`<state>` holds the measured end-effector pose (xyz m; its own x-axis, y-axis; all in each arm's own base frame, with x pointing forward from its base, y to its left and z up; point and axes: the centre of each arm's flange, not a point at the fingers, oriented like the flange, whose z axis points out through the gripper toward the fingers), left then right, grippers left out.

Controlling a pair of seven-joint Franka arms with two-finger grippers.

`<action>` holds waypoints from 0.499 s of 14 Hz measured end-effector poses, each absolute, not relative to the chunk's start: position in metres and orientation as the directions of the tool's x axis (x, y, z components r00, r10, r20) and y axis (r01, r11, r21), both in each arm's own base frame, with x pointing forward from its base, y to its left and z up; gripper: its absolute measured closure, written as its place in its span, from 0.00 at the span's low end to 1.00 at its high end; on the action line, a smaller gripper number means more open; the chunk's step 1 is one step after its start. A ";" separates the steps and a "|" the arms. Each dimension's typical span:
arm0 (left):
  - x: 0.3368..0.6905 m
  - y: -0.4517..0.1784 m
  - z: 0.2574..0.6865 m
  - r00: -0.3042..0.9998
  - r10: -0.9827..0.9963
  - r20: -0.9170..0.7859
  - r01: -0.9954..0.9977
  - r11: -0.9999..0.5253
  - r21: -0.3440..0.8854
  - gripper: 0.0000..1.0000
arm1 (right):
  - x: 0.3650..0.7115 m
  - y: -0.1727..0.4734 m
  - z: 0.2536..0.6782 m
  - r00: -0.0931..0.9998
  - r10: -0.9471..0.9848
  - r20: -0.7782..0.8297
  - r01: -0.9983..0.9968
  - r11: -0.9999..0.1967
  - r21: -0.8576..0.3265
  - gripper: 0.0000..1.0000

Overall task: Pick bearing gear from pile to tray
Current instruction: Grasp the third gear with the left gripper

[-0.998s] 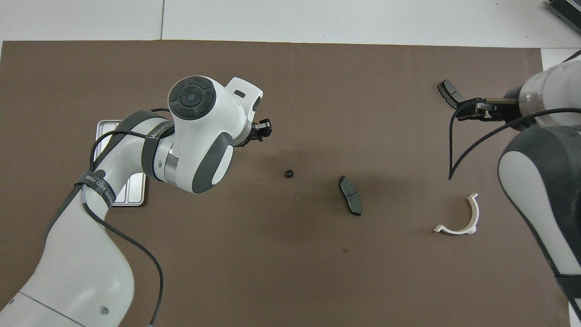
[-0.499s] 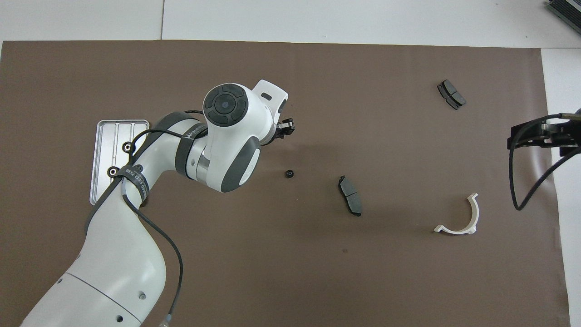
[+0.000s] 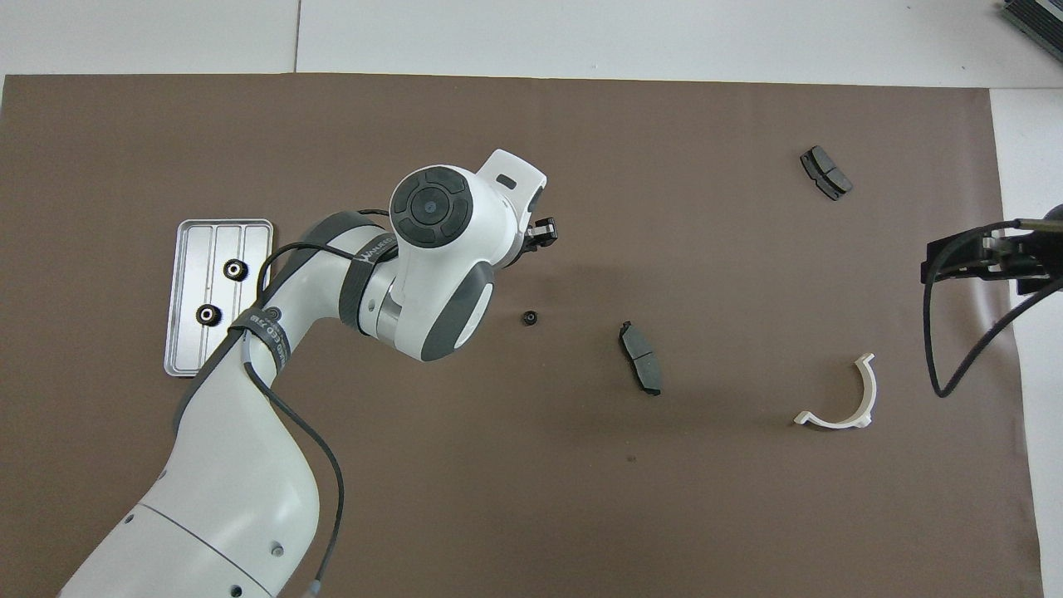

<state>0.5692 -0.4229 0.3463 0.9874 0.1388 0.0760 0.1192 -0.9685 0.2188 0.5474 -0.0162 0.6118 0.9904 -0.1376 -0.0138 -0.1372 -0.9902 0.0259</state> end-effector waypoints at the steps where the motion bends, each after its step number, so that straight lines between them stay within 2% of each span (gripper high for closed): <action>1: 0.562 -0.430 0.342 0.988 0.142 0.065 0.126 -0.969 0.214 0.52 | 0.547 -0.016 0.612 0.990 -0.138 -0.014 -0.137 -0.990 0.026 0.00; 7: 0.543 -0.441 0.331 0.990 0.140 0.003 0.138 -0.977 0.160 0.53 | 0.547 -0.016 0.612 0.990 -0.137 -0.013 -0.137 -0.990 0.026 0.00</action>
<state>0.5432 -0.4409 0.3311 0.9902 0.1399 0.0027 0.1377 -0.9775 0.1600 0.5470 -0.0161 0.6124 0.9904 -0.1374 -0.0133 -0.1370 -0.9902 0.0256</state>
